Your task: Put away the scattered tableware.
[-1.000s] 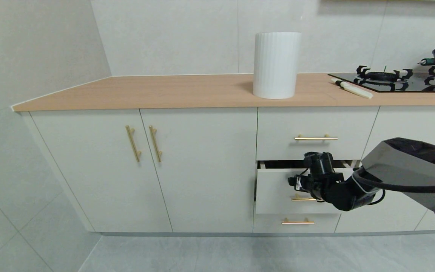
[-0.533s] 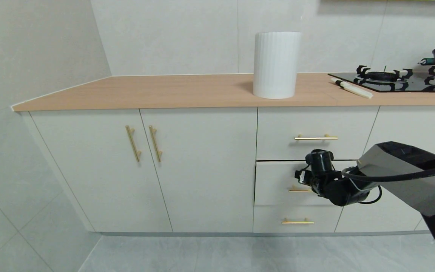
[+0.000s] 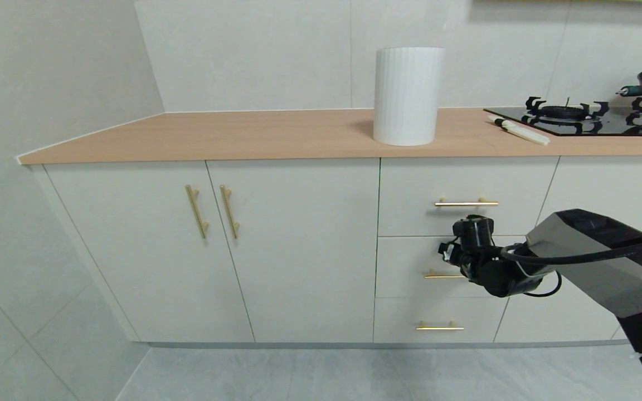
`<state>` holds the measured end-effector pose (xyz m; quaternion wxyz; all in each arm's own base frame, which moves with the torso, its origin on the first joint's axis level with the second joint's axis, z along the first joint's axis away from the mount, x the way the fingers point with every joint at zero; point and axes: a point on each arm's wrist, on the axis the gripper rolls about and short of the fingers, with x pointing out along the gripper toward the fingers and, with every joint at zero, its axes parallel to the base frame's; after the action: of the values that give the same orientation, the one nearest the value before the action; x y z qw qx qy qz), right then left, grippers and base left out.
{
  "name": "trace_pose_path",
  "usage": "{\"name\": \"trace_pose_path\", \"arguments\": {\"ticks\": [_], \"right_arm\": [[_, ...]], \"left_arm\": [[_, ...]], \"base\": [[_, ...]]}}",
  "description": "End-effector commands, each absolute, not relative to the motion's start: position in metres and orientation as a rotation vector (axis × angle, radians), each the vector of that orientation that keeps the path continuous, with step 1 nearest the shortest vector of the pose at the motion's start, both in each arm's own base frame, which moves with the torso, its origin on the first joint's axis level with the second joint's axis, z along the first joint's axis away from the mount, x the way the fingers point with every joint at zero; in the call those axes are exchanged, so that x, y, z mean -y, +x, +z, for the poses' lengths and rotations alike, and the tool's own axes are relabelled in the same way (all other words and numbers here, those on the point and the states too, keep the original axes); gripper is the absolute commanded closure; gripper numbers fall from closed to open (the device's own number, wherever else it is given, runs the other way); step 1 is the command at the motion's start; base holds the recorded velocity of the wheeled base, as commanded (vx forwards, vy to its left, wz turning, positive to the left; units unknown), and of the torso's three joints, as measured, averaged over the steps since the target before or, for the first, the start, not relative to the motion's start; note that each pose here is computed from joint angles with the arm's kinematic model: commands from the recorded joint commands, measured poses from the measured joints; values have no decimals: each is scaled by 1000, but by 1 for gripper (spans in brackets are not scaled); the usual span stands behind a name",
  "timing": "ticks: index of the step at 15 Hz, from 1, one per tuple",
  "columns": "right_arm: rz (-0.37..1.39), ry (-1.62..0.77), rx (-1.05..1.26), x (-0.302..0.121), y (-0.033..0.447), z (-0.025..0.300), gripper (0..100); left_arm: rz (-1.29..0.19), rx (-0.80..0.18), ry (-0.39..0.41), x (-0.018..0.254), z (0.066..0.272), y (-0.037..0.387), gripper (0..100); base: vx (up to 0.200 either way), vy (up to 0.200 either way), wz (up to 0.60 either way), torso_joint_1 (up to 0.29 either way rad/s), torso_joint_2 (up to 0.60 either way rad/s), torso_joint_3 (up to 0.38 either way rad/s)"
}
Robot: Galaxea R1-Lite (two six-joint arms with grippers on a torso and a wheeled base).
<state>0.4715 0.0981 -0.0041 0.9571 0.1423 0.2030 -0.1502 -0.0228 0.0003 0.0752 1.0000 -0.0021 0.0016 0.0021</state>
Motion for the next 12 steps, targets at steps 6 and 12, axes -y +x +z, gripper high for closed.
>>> {"name": "trace_pose_path", "arguments": {"ticks": [6, 12], "right_arm": [[-308, 295, -399, -97, 470, 3, 0], [-273, 290, -421, -87, 388, 76, 0]], "left_arm": [[5, -3, -5, 0, 75, -23, 0], [5, -3, -3, 0, 75, -23, 0]], "base": [[0, 0, 0, 0, 0, 0], [0, 0, 0, 0, 0, 0]]}}
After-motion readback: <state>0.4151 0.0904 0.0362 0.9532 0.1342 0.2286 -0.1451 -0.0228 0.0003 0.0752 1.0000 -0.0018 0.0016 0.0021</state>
